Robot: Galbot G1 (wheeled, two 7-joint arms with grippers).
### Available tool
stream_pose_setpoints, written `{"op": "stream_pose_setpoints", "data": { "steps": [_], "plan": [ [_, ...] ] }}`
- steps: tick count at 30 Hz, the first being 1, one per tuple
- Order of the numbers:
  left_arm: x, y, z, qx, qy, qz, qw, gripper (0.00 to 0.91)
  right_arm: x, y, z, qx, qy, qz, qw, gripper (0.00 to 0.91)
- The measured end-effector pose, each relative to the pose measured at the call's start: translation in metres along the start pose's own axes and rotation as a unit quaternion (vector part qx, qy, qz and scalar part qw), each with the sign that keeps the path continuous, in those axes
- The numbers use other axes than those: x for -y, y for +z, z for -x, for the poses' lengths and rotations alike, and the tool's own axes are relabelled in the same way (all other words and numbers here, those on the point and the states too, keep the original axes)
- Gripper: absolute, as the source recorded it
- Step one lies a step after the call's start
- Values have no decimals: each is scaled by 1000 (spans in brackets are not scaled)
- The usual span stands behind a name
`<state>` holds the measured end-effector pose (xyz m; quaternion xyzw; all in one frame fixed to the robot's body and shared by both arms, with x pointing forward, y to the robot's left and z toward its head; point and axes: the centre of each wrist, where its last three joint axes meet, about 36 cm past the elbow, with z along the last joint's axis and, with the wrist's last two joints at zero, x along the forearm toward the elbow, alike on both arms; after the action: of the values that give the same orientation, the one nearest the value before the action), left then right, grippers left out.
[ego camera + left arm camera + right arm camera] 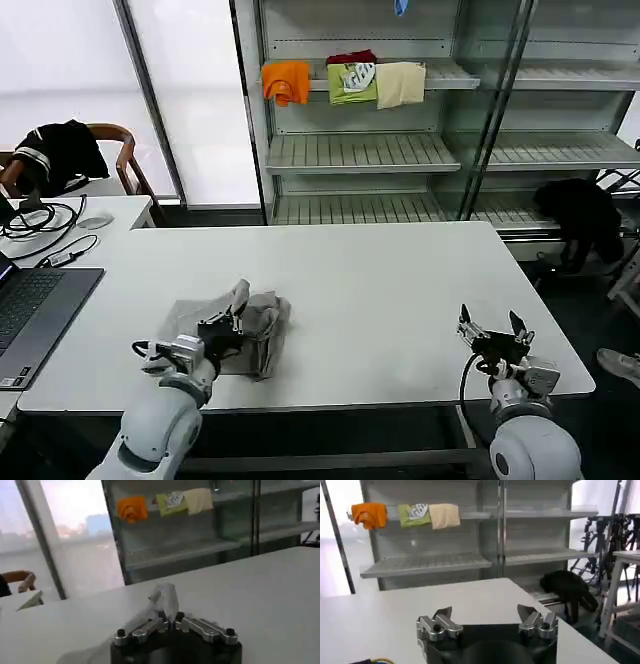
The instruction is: Fold and organize the clothes.
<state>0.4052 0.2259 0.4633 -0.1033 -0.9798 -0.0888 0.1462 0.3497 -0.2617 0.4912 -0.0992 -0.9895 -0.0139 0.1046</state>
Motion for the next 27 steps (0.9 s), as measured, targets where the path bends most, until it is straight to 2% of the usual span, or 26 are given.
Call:
{"op": "stream_pose_setpoints", "data": {
  "steps": [14, 15, 16, 17, 27],
  "plan": [
    [25, 11, 9, -20, 29, -1, 999, 40, -5, 10, -4, -7, -2, -3, 1000, 907],
    [26, 10, 10, -19, 30, -1, 999, 181, -6, 11, -4, -7, -3, -3, 1000, 907],
    [28, 10, 11, -18, 30, -2, 999, 856, -6, 11, -5, -8, -4, -3, 1000, 907],
    [29, 9, 11, -18, 31, -2, 999, 907, -6, 12, -5, -8, -4, -4, 1000, 907],
    [45, 3, 15, -10, 47, -38, 998, 907, -5, 11, -3, -4, -1, -8, 1000, 907]
  ]
}}
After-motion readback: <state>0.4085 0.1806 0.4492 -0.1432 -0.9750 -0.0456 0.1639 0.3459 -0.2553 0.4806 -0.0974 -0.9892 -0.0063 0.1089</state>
